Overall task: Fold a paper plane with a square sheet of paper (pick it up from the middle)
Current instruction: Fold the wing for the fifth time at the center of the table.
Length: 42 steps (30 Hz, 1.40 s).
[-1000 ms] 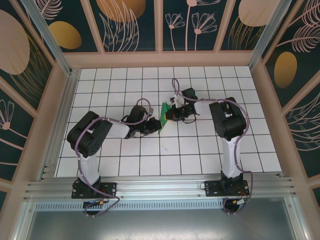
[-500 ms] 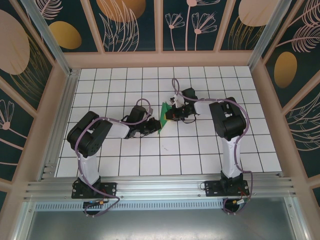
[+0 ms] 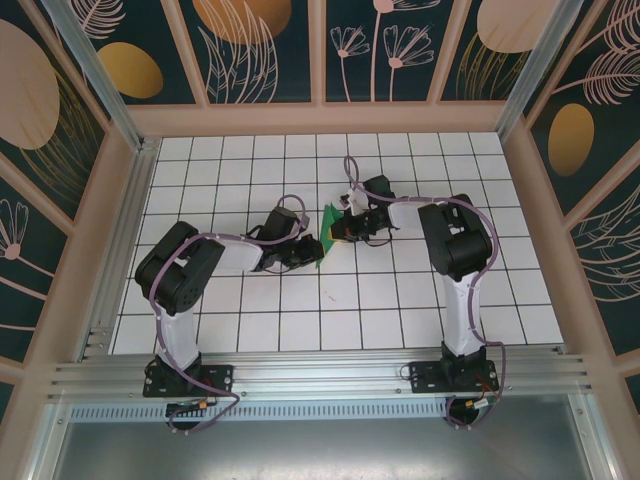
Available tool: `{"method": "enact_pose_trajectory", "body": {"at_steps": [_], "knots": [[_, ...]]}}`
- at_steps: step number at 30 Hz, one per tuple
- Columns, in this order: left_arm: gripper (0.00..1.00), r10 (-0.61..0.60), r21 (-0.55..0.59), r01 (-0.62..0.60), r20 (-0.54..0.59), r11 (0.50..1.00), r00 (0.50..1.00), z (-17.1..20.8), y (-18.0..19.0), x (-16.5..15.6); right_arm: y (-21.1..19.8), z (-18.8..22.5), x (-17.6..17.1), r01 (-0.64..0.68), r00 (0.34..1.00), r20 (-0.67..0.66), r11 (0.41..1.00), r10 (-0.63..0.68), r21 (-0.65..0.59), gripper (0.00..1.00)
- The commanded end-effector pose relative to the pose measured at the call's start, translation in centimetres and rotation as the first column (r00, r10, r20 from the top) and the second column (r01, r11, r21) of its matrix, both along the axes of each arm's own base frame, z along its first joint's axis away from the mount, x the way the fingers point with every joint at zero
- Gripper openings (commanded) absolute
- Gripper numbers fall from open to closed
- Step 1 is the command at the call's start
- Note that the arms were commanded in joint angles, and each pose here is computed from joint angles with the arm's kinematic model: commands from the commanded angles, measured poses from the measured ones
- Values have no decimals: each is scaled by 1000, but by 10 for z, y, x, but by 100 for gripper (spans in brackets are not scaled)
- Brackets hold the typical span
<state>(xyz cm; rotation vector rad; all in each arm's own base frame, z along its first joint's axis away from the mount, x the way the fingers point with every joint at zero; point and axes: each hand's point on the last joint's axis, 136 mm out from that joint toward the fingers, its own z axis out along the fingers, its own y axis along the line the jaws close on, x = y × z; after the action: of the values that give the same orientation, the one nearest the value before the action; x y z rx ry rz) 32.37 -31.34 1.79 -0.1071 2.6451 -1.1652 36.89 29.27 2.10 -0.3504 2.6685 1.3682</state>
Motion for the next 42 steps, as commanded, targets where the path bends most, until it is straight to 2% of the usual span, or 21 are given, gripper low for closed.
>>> {"method": "enact_pose_trajectory", "body": {"at_steps": [1,5,11,22,42], "knots": [[14,-4,132,8,-31,991,999,-25,10,-7,-9,-36,4,27,1000,-11,995,-28,-93,0],[14,-20,210,26,-30,977,999,-30,10,-11,-11,-39,4,33,999,-17,994,-35,-104,0],[14,-36,231,37,-9,972,999,-23,10,-14,-12,-42,5,46,998,-25,992,-49,-119,0],[15,-51,115,46,45,992,998,13,-6,-11,-13,-44,5,50,998,-29,991,-54,-123,0],[15,-51,136,56,-41,989,998,-20,2,-27,-13,-46,6,54,998,-34,990,-59,-127,0]]}}
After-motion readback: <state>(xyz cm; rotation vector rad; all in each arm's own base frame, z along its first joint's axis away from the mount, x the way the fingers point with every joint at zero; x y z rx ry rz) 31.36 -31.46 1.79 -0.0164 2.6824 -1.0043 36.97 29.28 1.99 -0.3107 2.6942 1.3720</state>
